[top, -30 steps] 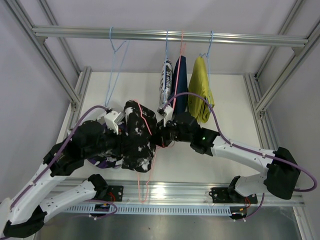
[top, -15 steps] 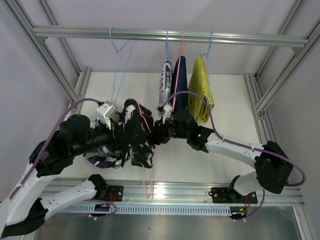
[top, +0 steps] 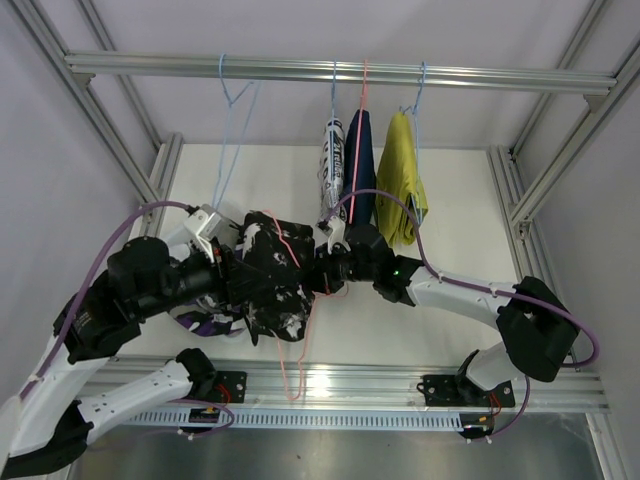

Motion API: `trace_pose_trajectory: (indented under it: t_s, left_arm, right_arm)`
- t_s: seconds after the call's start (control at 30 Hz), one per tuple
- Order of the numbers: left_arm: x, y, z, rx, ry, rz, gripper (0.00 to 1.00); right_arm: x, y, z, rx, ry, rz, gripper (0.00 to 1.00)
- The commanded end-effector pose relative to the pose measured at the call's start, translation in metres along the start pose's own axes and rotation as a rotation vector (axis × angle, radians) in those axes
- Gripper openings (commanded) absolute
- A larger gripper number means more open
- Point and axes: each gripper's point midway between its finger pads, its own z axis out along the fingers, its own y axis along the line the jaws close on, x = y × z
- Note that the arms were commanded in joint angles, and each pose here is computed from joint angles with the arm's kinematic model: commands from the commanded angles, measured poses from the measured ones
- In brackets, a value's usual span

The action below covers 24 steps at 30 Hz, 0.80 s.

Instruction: Remove the trousers from the hanger

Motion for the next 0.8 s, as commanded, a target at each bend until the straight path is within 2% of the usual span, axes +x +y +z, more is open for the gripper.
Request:
trace_pose_trajectory:
  t_s: [0.0,0.03,0.07,0.17,0.23,0.53,0.77]
  left_arm:
    - [0.013,0.02,0.003,-0.104,0.032,-0.043,0.39]
    - [0.022,0.029,0.005,-0.146,0.056,-0.05,0.51]
    - [0.023,0.033,0.002,-0.167,0.052,-0.06,0.56]
    - [0.032,0.055,-0.001,-0.289,0.058,-0.088,0.65]
    - [0.037,0.06,-0.001,-0.309,0.062,-0.098,0.69]
    - [0.066,0.076,0.008,-0.387,0.174,-0.137,0.79]
    - [0.092,0.075,0.025,-0.346,0.246,-0.159,0.79]
  right_arm:
    - [0.003,-0.006,-0.004,0.03,-0.002,-0.008,0.0]
    - [0.002,-0.005,-0.005,0.029,-0.004,-0.009,0.0]
    - [0.001,-0.005,-0.006,0.029,-0.007,-0.012,0.0]
    - [-0.001,-0.003,-0.006,0.025,-0.012,-0.016,0.0]
    - [0.0,-0.003,-0.006,0.022,-0.01,-0.019,0.0]
    - [0.003,-0.004,-0.007,0.019,-0.007,-0.026,0.0]
    - [0.004,-0.003,-0.007,0.009,-0.005,-0.028,0.0]
